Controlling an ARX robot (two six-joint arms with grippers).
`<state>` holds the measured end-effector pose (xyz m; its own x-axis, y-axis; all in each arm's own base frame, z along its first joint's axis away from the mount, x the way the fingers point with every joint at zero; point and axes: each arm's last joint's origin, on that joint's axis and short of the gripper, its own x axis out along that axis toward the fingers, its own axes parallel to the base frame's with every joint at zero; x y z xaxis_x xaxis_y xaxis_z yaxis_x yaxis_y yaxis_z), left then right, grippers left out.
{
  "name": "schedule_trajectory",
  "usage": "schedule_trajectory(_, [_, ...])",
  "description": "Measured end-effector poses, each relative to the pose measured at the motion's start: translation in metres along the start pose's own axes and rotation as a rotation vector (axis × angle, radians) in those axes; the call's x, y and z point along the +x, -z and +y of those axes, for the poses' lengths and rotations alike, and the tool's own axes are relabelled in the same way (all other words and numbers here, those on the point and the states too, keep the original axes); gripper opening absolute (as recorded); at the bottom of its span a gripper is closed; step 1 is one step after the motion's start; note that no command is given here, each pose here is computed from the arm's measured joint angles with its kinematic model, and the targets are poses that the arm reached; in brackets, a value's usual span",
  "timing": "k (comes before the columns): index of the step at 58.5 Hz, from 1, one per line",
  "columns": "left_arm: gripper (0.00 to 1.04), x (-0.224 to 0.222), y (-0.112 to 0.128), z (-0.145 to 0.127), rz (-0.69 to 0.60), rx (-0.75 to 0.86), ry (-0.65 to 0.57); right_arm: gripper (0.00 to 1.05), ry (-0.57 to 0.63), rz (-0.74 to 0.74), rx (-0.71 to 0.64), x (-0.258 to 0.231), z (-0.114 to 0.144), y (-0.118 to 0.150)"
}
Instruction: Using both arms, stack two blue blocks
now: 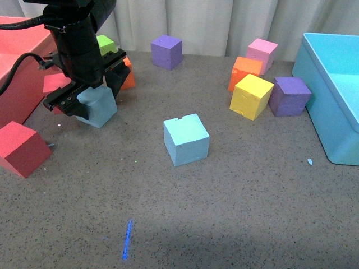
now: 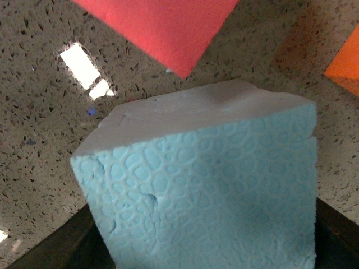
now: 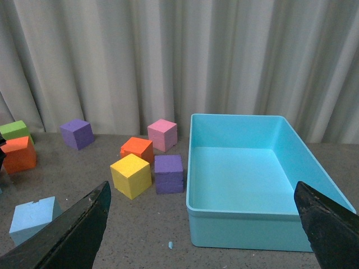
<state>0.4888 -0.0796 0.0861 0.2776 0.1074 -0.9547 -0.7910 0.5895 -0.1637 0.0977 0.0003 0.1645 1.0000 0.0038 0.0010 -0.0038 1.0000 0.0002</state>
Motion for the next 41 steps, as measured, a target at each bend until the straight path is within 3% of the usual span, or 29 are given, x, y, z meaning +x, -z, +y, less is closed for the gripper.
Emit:
schedule_trajectory(10, [0.55, -0.001, -0.002, 0.000, -0.007, 0.022, -0.008, 0.95, 0.000, 0.000, 0.000, 0.000, 0.000, 0.000])
schedule_trajectory(21, [0.50, -0.004, 0.005, 0.001, -0.031, 0.107, 0.004, 0.95, 0.000, 0.000, 0.000, 0.000, 0.000, 0.000])
schedule_trajectory(31, [0.48, -0.046, 0.027, 0.006, -0.077, 0.251, 0.099, 0.95, 0.000, 0.000, 0.000, 0.000, 0.000, 0.000])
schedule_trajectory(41, [0.47, -0.097, 0.071, 0.004, -0.092, 0.349, 0.174, 0.95, 0.000, 0.000, 0.000, 0.000, 0.000, 0.000])
